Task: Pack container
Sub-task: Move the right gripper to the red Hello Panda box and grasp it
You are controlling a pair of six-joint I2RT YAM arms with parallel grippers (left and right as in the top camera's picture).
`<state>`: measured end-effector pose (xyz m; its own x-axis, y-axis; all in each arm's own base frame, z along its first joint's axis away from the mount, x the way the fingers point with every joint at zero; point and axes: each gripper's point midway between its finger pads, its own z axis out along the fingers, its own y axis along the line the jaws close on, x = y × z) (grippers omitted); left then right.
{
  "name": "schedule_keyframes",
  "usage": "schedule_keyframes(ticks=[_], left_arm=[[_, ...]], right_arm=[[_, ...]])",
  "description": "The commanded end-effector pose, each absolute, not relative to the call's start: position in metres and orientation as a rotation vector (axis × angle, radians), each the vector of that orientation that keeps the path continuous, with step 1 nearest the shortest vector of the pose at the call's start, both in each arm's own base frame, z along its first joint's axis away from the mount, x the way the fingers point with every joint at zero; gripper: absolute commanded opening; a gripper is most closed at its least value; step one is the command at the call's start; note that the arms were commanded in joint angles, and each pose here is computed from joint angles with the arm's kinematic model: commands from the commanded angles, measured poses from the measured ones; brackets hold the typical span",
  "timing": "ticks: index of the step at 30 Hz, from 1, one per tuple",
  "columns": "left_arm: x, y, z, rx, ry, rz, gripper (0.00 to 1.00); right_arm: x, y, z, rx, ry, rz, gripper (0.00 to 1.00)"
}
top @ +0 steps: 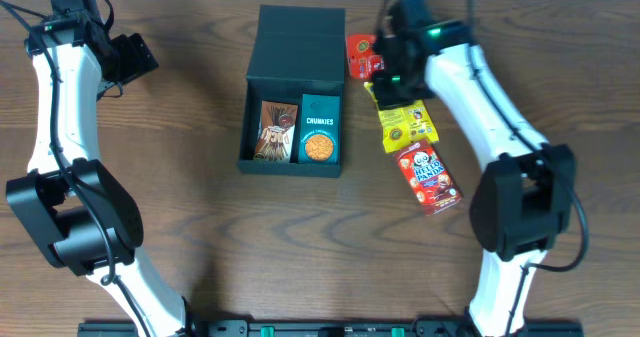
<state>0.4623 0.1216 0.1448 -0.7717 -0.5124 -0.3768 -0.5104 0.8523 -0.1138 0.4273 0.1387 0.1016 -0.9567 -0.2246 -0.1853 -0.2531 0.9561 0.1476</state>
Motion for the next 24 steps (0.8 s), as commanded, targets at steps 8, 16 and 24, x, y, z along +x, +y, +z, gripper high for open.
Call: schedule_keyframes(ticks=[8,16,24], left_arm=[[0.469,0.126,0.161,-0.743,2.575,-0.009,0.95],[0.467,0.125,0.16,-0.745,2.584,-0.009,0.95],[0.464,0.125,0.158,-0.749,2.599,-0.008,0.95]], right_arm=[[0.439,0.085,0.113,-0.393,2.909,0.156,0.01],[0.421,0.074,0.115,-0.486,2.96,0.153,0.01],[0.396,0.056,0.137,-0.486,2.914,0.054,0.01]])
